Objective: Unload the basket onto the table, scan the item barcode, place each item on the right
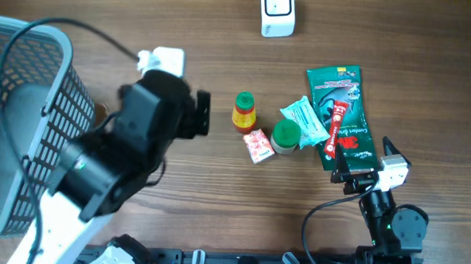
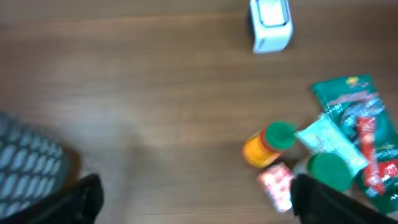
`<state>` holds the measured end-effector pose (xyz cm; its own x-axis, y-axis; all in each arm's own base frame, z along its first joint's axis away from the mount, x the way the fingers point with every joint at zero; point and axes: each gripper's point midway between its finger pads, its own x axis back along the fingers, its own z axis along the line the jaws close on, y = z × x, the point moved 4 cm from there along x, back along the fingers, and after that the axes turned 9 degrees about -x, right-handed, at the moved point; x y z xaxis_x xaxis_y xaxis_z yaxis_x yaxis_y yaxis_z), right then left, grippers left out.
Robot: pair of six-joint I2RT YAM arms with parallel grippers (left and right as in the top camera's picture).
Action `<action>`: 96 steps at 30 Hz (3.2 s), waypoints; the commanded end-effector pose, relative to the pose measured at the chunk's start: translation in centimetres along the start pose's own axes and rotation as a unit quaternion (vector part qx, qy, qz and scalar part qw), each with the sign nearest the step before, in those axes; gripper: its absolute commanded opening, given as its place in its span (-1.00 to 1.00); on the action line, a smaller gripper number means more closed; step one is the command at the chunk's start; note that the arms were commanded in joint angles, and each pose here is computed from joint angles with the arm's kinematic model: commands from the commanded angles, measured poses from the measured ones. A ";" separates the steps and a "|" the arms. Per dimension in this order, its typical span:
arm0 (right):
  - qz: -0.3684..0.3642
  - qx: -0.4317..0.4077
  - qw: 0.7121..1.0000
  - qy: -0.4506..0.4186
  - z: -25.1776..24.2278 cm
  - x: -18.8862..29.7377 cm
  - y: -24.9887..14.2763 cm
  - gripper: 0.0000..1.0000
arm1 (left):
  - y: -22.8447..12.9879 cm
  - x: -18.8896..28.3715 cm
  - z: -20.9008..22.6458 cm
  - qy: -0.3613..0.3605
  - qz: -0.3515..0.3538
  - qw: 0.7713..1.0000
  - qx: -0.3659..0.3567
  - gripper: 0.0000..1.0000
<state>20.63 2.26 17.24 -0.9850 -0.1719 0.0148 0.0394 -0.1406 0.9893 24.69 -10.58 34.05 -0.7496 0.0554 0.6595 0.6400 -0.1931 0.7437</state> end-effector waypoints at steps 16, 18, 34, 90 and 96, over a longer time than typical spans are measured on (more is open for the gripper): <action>-0.004 0.007 1.000 -0.005 -0.1 0.0 0.1 0.99 | -6.5 1.9 2.6 0.042 0.146 0.987 -0.059 1.00; -0.004 0.007 1.000 -0.005 -0.1 0.0 0.1 0.99 | -6.5 1.9 2.6 0.042 0.146 0.987 -0.059 1.00; -0.004 0.006 1.000 -0.005 -0.1 0.0 0.1 0.99 | -6.5 1.9 2.6 0.042 0.146 0.987 -0.059 1.00; 0.549 -0.108 0.817 0.137 8.2 -8.7 1.9 0.99 | -6.5 1.9 2.6 0.042 0.146 0.987 -0.059 1.00; 0.498 -0.023 0.856 0.133 10.0 -11.5 1.7 0.99 | -6.5 1.9 2.6 0.042 0.146 0.987 -0.059 1.00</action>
<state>29.10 14.15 19.47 -0.3164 -0.4945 0.8095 0.8857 0.1517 0.4388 19.52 -6.97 30.62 -0.5430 -0.0882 0.8351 0.8127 -0.3054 0.4962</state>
